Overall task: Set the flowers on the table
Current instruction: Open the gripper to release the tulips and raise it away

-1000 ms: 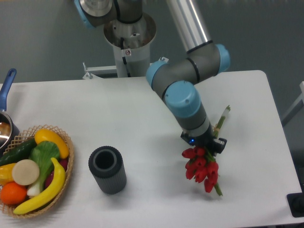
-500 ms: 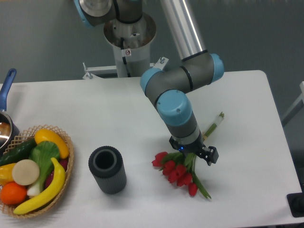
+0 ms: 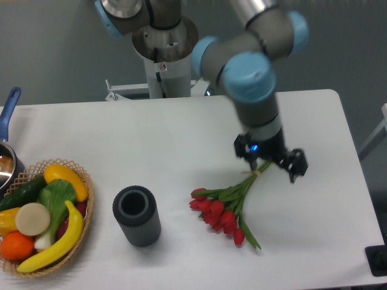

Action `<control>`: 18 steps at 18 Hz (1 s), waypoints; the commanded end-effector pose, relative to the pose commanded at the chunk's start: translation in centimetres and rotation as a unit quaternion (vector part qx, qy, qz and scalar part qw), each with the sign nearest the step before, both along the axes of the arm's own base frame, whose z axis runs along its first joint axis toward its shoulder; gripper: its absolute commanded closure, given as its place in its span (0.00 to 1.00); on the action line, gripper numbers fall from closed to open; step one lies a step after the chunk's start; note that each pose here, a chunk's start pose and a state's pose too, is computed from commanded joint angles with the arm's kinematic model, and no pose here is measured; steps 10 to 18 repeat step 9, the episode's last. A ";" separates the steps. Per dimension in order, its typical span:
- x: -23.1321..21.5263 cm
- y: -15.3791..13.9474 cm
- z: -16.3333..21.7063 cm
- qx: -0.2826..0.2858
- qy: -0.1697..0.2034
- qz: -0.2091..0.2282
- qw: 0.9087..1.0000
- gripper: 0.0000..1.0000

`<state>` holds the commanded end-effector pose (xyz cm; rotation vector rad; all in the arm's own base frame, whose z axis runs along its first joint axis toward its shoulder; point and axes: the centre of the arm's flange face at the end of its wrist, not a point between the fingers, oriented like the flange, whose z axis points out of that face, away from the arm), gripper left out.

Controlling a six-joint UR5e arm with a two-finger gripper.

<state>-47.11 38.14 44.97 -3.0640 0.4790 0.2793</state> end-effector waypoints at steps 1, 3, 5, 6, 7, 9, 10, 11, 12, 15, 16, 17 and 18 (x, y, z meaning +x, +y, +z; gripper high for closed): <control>-0.3 -1.4 0.6 0.003 -0.010 -0.013 1.000 0.00; -0.6 -4.5 2.1 0.009 -0.025 -0.043 0.999 0.00; -1.7 -8.5 3.0 0.034 -0.048 -0.065 0.996 0.00; -1.9 -9.9 3.5 0.048 -0.047 -0.074 0.995 0.00; -2.1 -10.4 3.5 0.055 -0.048 -0.079 0.994 0.00; -2.2 -11.1 3.6 0.071 -0.056 -0.074 0.993 0.00; -2.2 -11.1 3.6 0.071 -0.056 -0.074 0.993 0.00; -2.2 -11.1 3.6 0.071 -0.056 -0.074 0.993 0.00; -2.2 -11.1 3.6 0.071 -0.056 -0.074 0.993 0.00; -2.2 -11.1 3.6 0.071 -0.056 -0.074 0.993 0.00; -2.2 -11.1 3.6 0.071 -0.056 -0.074 0.993 0.00; -2.2 -11.1 3.6 0.071 -0.056 -0.074 0.993 0.00; -2.2 -11.1 3.6 0.071 -0.056 -0.074 0.993 0.00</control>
